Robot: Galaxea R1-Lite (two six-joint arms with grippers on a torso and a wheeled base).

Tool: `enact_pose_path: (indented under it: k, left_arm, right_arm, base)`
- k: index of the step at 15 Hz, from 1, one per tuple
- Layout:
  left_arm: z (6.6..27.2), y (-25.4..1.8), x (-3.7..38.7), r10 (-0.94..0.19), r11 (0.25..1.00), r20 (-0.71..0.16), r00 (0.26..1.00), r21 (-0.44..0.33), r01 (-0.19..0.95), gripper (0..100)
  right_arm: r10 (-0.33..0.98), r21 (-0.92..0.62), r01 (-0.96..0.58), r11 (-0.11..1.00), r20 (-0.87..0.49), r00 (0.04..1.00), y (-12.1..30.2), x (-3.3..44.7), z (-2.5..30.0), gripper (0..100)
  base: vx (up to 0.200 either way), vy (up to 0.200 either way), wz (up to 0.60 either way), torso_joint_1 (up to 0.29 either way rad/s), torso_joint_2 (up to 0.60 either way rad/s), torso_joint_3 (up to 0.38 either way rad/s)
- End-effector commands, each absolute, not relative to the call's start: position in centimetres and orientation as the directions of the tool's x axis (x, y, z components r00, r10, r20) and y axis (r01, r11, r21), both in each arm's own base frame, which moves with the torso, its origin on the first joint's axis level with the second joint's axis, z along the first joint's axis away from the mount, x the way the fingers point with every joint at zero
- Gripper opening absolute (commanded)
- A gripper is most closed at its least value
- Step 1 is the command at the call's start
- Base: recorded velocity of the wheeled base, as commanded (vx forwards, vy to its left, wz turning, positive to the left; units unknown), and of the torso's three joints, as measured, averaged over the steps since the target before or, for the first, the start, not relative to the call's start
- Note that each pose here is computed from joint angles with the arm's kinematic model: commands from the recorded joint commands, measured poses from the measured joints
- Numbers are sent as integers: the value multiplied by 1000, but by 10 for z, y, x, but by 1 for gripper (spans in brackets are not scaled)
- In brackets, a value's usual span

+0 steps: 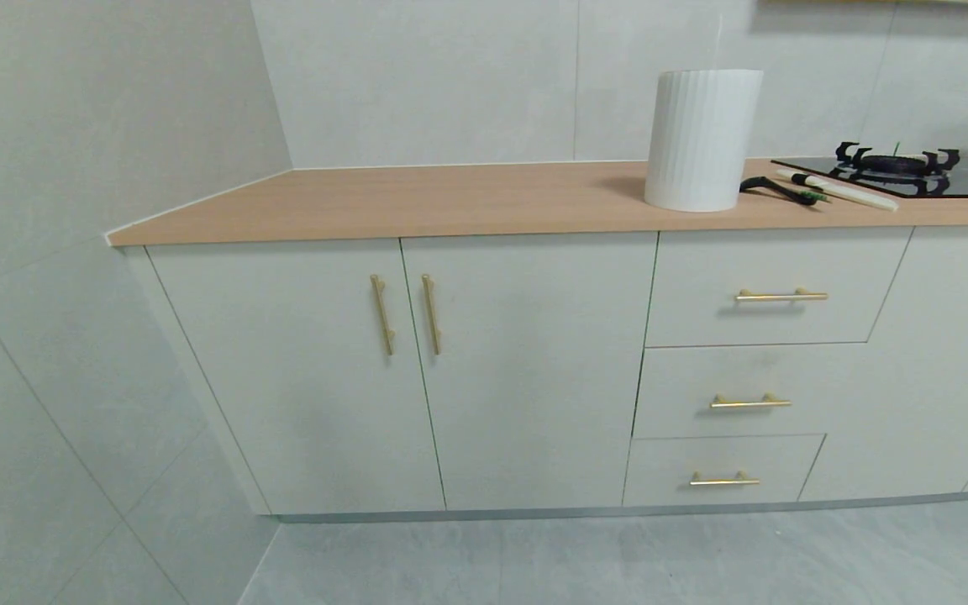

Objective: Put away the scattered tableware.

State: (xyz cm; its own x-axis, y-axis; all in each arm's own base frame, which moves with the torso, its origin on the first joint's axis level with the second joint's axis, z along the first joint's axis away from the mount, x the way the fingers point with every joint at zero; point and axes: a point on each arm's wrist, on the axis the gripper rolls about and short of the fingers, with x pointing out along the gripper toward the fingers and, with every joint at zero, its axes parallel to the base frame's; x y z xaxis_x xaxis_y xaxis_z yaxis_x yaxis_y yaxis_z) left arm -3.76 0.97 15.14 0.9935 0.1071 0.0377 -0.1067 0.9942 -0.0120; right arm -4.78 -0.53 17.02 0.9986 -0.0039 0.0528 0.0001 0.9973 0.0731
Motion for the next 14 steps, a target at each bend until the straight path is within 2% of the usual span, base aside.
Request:
enact_pose_path:
  k: [1,3,7,8,10,12,14]
  left_arm:
    - [148,8,-44,174,985,77,982,0,-175,100]
    - [132,5,-52,213,975,106,971,44,-219,100]
    - [107,5,-39,233,972,18,972,34,-233,100]
    - [93,5,-31,215,976,13,977,37,-215,100]
    - [88,2,-24,103,994,117,988,31,-107,100]
    - [87,1,-23,72,997,108,991,29,-76,100]
    - [80,1,-23,69,997,47,996,35,-71,100]
  right_arm:
    - [-72,48,66,997,143,987,-2,-67,152,100]
    - [-141,45,136,990,117,983,-4,-61,144,100]
    - [-148,26,148,989,27,989,-4,-45,117,100]
    - [-138,31,136,990,53,989,-3,-36,105,100]
    - [-71,21,69,997,102,992,-2,-23,86,100]
    - [-37,24,35,999,90,995,-1,-23,85,100]
    - [-29,15,29,999,43,999,-1,-23,80,100]
  base:
    - [0,0,0,0,0,0]
    - [0,0,0,0,0,0]
    - [0,0,0,0,0,0]
    - [0,0,0,0,0,0]
    - [0,0,0,0,0,0]
    - [0,0,0,0,0,0]
    - [0,0,0,0,0,0]
